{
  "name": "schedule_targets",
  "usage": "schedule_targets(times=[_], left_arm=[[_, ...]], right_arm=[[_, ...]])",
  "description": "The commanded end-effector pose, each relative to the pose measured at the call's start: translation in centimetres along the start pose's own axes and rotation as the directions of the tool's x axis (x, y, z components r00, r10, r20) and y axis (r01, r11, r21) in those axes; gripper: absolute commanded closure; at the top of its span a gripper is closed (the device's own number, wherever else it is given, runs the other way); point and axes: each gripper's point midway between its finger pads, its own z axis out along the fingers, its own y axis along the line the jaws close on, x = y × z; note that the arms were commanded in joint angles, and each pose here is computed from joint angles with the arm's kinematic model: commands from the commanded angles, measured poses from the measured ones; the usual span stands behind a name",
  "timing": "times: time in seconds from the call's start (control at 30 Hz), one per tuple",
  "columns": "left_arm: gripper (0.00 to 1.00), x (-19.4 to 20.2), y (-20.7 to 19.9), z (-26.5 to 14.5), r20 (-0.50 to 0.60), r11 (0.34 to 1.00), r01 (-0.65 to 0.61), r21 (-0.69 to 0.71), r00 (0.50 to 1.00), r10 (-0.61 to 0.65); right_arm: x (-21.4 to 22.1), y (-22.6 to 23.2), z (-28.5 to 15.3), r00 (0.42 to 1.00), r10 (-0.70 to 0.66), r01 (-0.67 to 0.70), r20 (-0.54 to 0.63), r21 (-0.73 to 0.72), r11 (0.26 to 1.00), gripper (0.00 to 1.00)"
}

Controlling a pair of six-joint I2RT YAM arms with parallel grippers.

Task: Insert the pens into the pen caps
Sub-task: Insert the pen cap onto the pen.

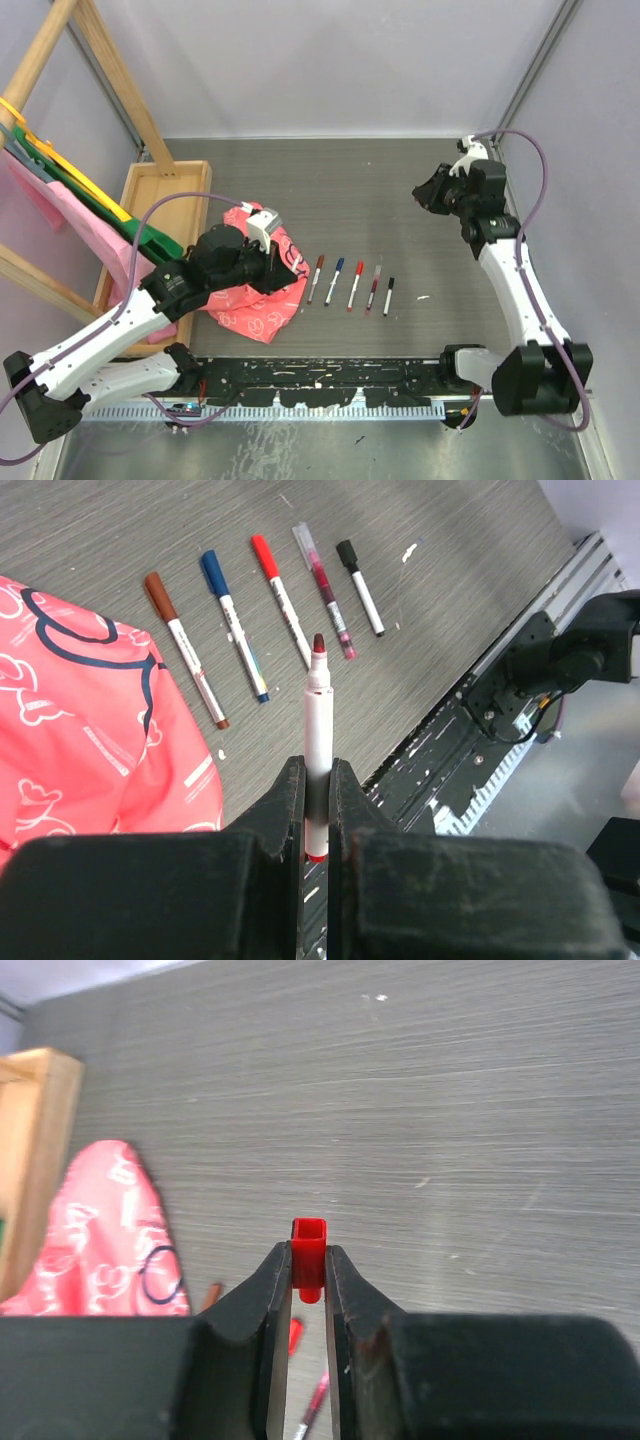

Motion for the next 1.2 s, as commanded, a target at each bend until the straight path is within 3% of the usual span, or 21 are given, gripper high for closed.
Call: schedule_targets(times=[0.0, 0.3, 0.7, 0.97, 1.17], left_arm=[[1.00, -3.8, -2.3, -0.7, 0.125, 0.996, 0.031, 0.078, 0.991, -0.040], [1.00, -5.6, -2.5, -0.1, 0.228, 0.990, 0.095, 0.103, 0.967, -0.116], [1.00, -7.8, -5.4, -3.0, 0.353, 0.969, 0.001, 0.247, 0.931, -0.090], [1.00, -7.1, -6.8, -3.6, 0.358, 0.938, -0.038, 0.343, 0.929, -0.094], [1.00, -7.1, -7.6, -4.0, 0.361, 0.923, -0.071, 0.379, 0.929, -0.077]], right_arm=[[-0.8, 4.4, -2.3, 0.988, 0.119, -0.098, 0.097, -0.196, 0.976, 1.00], [0.5, 11.7, -7.8, 0.959, 0.191, -0.104, 0.209, -0.368, 0.924, 1.00], [-0.1, 20.8, -13.5, 0.872, 0.437, -0.181, 0.221, -0.684, 0.706, 1.00], [-0.5, 26.2, -16.5, 0.865, 0.455, -0.110, 0.210, -0.807, 0.581, 1.00], [-0.2, 28.5, -17.2, 0.882, 0.426, -0.067, 0.201, -0.841, 0.536, 1.00]])
